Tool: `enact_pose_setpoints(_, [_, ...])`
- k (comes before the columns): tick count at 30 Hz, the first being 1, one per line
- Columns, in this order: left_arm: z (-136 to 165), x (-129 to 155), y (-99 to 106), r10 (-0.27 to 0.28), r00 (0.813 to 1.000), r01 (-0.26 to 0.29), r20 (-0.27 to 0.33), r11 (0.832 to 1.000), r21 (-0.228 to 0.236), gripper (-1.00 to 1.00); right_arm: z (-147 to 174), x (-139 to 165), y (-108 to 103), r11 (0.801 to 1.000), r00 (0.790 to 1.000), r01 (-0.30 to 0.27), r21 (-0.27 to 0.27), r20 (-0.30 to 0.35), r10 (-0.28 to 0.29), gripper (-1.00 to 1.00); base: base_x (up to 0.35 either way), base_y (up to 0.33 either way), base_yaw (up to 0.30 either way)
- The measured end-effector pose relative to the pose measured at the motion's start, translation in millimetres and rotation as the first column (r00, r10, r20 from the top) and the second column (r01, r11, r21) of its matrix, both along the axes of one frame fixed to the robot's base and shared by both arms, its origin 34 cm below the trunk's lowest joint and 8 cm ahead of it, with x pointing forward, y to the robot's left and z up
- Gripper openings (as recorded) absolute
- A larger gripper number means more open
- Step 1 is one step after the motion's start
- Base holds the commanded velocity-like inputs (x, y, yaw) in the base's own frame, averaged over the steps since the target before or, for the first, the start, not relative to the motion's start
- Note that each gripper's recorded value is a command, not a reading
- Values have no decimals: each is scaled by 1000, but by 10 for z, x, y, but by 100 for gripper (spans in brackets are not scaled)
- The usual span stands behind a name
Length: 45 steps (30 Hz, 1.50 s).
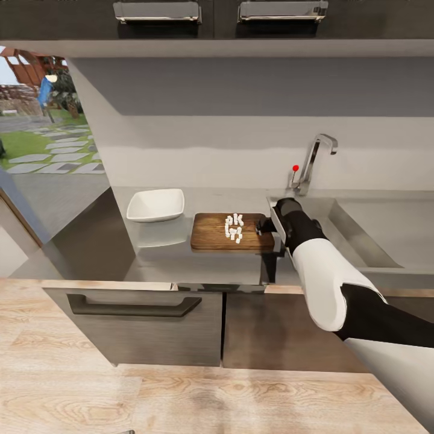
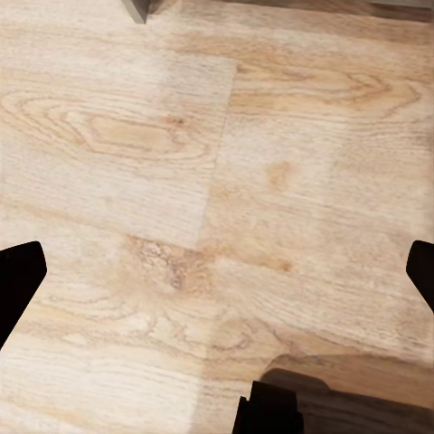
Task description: In the kitchen, take the Vidalia onion out of the sink, dice it on the chopping board with the paring knife, put the diced onion into the bowl on the countertop, then place both the paring knife and the chopping board into the sink.
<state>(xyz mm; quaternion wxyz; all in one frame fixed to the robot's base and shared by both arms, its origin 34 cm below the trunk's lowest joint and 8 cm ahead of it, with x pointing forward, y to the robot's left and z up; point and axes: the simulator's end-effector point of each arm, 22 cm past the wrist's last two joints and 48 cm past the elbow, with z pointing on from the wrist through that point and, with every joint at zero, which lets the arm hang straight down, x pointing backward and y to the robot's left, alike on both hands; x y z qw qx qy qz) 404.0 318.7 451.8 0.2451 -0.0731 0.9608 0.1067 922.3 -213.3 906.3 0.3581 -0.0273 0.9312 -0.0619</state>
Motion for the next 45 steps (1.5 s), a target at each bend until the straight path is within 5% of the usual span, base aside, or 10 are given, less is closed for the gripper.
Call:
enact_pose_setpoints(11, [-1, -3, -1, 0, 1000, 0, -1, 1000, 0, 100, -4, 43, -31, 1000, 1000, 1, 8, 24, -1, 100, 0, 0, 0])
enact_pose_setpoints(12, [-2, -5, -1, 0, 1000, 0, -1, 1000, 0, 100, -4, 43, -34, 1000, 1000, 2, 9, 24, -2, -100, 0, 0, 0])
enact_pose_setpoints(45, [-1, -1, 0, 0, 1000, 0, 0, 1000, 0, 100, -1, 40, -35, 1000, 1000, 8, 5, 23, -8, -100, 0, 0, 0])
